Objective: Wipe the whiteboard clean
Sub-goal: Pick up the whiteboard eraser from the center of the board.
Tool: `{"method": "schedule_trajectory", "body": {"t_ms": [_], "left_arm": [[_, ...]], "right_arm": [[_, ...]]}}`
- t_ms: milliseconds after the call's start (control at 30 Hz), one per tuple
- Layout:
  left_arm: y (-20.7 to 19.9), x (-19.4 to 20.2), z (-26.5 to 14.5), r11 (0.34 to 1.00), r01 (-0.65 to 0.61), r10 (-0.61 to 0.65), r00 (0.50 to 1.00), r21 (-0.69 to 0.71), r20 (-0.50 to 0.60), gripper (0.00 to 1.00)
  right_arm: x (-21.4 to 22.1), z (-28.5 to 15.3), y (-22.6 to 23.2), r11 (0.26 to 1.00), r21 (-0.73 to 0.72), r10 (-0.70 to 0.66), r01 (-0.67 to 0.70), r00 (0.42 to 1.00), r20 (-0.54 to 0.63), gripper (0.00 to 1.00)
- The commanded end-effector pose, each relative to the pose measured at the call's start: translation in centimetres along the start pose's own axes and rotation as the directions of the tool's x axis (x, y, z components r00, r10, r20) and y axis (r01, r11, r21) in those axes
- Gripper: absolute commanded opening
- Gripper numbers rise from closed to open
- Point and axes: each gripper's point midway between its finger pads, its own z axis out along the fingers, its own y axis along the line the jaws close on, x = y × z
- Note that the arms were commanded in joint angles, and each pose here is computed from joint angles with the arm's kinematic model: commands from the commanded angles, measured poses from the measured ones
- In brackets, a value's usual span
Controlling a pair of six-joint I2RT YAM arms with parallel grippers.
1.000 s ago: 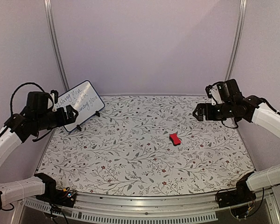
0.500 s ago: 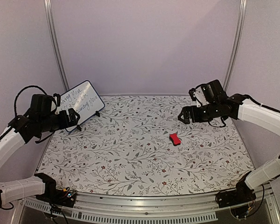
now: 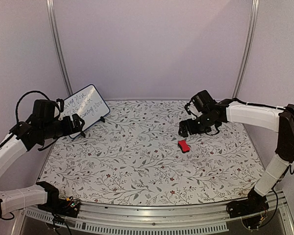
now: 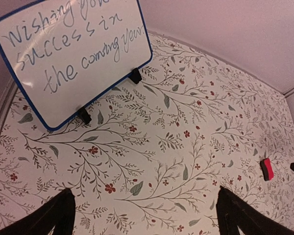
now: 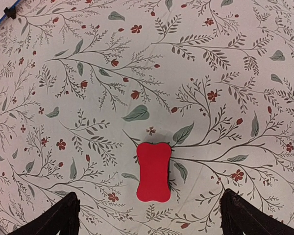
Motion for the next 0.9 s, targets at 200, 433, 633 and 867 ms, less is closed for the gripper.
{"method": "schedule_trajectory", "body": {"t_ms": [200,433,633,867], "left_arm": [[-0.5,0.4,0.6,1.0,-0.002,0.002,1.0,0.029,0.001,1.0],[-0.4,0.4,0.7,1.0,-0.01,0.01,1.0,0.022,0.004,1.0],[-0.6,0.7,0.8,0.999,0.005,-0.005,1.0,0.038,-0.004,1.0],[-0.5,0.8,0.9,0.999,0.003,-0.003,1.0,0.039,-0.005,1.0]], "right_arm": [[-1.2,2.3,0.7,0.998,0.0,-0.057,0.057,0.998,0.013,0.97],[-0.9,3.9,0.3,0.996,0.026,-0.091,0.091,0.996,-0.009,0.97],[-0.2,5.4,0.5,0.993,0.021,-0.116,0.117,0.992,-0.041,0.94],[0.9,6.2,0.7,0.988,0.021,-0.151,0.153,0.986,-0.072,0.87]]}}
